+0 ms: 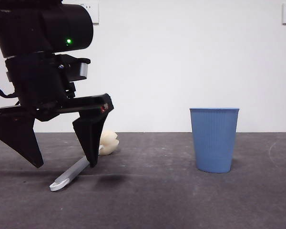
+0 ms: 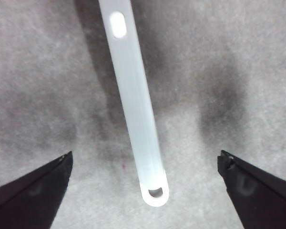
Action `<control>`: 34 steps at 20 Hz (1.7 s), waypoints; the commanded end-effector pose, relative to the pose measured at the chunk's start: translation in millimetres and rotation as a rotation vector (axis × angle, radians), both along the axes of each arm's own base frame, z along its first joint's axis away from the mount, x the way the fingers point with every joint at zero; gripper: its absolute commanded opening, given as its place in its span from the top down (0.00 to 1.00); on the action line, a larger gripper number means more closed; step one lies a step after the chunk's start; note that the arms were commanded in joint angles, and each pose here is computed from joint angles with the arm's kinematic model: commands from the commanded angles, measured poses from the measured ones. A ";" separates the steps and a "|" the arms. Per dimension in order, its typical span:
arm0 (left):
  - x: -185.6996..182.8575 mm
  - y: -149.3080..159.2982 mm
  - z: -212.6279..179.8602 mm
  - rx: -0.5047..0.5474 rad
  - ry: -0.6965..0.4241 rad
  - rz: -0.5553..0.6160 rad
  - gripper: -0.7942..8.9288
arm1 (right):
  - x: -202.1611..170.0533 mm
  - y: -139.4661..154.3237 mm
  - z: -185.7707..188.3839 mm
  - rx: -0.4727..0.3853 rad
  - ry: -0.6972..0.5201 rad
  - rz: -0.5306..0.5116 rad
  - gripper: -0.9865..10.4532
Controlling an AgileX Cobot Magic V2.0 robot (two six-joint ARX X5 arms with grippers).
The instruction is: Pick up the cup brush,pick up the cup,insert the brush into the cup,clean the cup,put the cup brush back,put the cup back to the fixed position on the table
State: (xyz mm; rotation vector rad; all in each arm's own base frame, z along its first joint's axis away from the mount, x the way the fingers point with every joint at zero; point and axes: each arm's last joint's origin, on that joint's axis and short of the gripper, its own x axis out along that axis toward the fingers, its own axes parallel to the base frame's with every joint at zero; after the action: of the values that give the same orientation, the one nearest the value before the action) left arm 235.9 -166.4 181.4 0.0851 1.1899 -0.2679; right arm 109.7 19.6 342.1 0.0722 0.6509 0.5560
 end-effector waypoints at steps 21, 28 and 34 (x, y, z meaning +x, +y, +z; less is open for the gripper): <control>-2.9 -14.1 -19.3 0.040 0.045 0.016 0.87 | 0.4 0.3 1.1 0.009 -0.009 -0.004 0.34; -2.7 -14.1 -19.2 0.040 0.044 0.017 0.93 | 0.4 0.3 1.0 0.013 -0.005 -0.008 0.34; -5.2 -11.2 -4.6 0.012 0.001 0.012 0.93 | 0.4 0.4 1.1 0.013 -0.006 -0.006 0.34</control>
State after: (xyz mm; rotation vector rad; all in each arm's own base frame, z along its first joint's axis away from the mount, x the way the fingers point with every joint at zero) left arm 230.8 -177.4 174.5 0.0830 1.2057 -0.2415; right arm 110.2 19.6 342.7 0.0806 0.6457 0.5527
